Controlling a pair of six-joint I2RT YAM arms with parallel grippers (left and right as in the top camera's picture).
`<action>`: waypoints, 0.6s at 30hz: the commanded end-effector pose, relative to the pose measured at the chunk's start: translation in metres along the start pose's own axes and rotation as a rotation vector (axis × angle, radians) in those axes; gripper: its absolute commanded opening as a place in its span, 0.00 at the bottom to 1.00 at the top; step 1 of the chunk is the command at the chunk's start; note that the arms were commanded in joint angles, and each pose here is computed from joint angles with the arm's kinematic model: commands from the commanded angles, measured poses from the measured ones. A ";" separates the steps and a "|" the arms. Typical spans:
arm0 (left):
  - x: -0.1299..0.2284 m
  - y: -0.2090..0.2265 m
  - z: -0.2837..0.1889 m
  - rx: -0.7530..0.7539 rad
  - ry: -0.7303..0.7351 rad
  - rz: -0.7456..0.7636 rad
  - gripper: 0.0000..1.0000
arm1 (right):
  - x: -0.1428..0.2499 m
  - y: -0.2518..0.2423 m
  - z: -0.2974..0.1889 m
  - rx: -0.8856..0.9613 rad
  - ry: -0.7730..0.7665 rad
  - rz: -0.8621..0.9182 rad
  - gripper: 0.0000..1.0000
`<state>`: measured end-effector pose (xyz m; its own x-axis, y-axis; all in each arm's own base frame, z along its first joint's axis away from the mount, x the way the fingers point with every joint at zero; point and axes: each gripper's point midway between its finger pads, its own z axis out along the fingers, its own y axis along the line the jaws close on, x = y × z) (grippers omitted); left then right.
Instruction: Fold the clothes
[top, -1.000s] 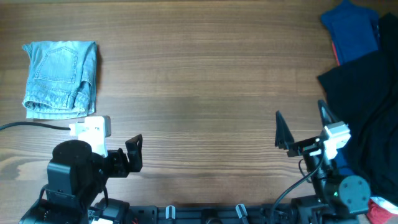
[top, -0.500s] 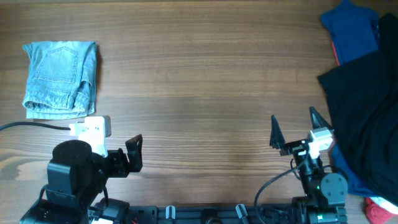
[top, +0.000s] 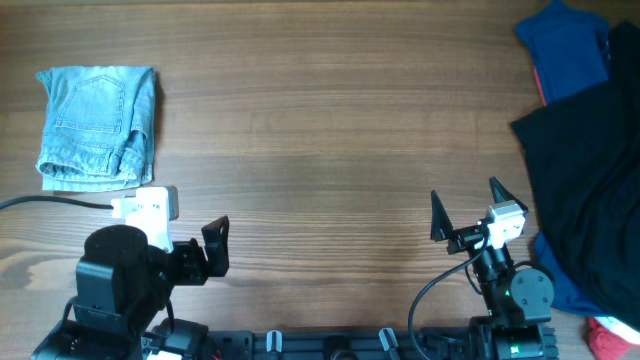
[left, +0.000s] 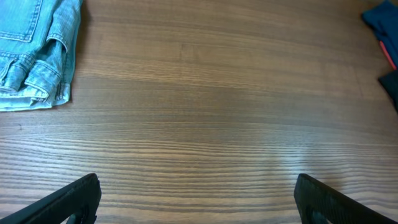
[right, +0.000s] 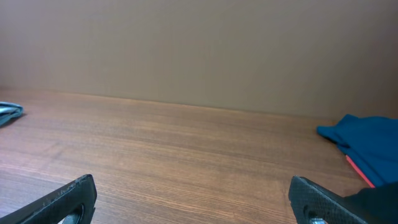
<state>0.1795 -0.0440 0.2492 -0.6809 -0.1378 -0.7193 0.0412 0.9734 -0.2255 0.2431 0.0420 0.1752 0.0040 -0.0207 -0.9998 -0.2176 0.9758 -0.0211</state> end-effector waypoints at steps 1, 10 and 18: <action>0.000 0.001 0.001 -0.007 0.002 0.005 1.00 | -0.003 0.003 -0.001 -0.019 -0.015 -0.001 1.00; 0.000 0.001 0.001 -0.007 0.002 0.005 1.00 | -0.003 0.003 -0.001 -0.019 -0.015 -0.001 1.00; 0.003 0.004 0.001 -0.020 0.014 0.015 1.00 | -0.003 0.003 -0.001 -0.019 -0.015 -0.001 1.00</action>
<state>0.1795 -0.0440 0.2494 -0.6806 -0.1379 -0.7196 0.0413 0.9734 -0.2255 0.2431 0.0421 0.1753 0.0044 -0.0207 -0.9998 -0.2179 0.9757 -0.0211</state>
